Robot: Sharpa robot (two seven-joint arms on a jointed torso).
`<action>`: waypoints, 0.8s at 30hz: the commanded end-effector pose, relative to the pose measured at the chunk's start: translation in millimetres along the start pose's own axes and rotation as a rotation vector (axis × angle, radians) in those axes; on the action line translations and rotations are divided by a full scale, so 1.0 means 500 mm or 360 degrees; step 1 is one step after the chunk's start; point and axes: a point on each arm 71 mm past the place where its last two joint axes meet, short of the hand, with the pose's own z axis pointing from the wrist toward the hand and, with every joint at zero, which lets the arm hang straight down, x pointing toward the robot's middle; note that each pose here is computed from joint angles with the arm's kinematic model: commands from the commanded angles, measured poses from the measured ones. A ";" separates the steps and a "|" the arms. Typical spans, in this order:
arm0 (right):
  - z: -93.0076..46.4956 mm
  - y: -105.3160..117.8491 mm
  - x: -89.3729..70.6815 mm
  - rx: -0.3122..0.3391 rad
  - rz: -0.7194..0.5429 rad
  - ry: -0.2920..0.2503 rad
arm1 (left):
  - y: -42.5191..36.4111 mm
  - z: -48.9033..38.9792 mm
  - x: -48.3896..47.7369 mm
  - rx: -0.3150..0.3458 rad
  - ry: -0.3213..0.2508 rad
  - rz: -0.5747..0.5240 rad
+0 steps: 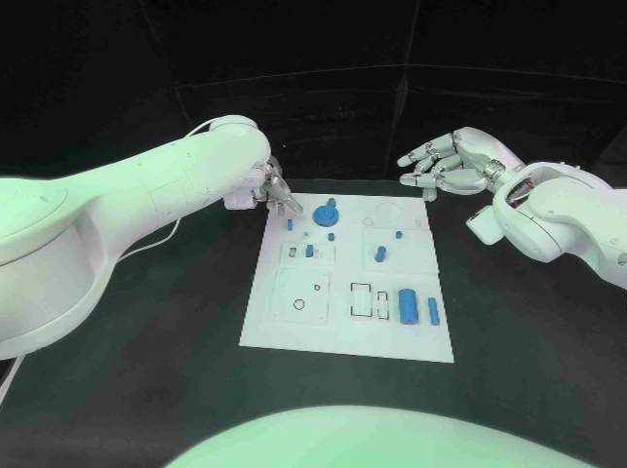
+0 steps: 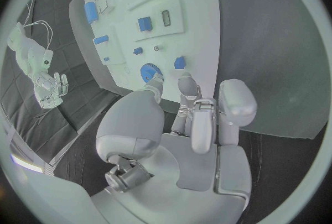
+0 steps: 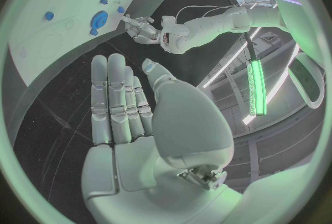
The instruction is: Assemble the parts on the task board
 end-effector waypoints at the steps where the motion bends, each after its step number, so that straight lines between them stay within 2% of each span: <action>1: 0.001 0.004 -0.001 -0.0022 -0.0002 -0.0001 | 0.003 0.003 0.001 -0.0016 0.0018 0.0028; 9: 0.001 0.005 -0.001 -0.0025 -0.0002 -0.0003 | 0.005 0.010 0.004 -0.0021 0.0019 0.0016; 24: 0.003 0.007 0.002 -0.0030 -0.0001 0.0000 | -0.001 0.026 0.025 -0.0005 0.0050 0.0013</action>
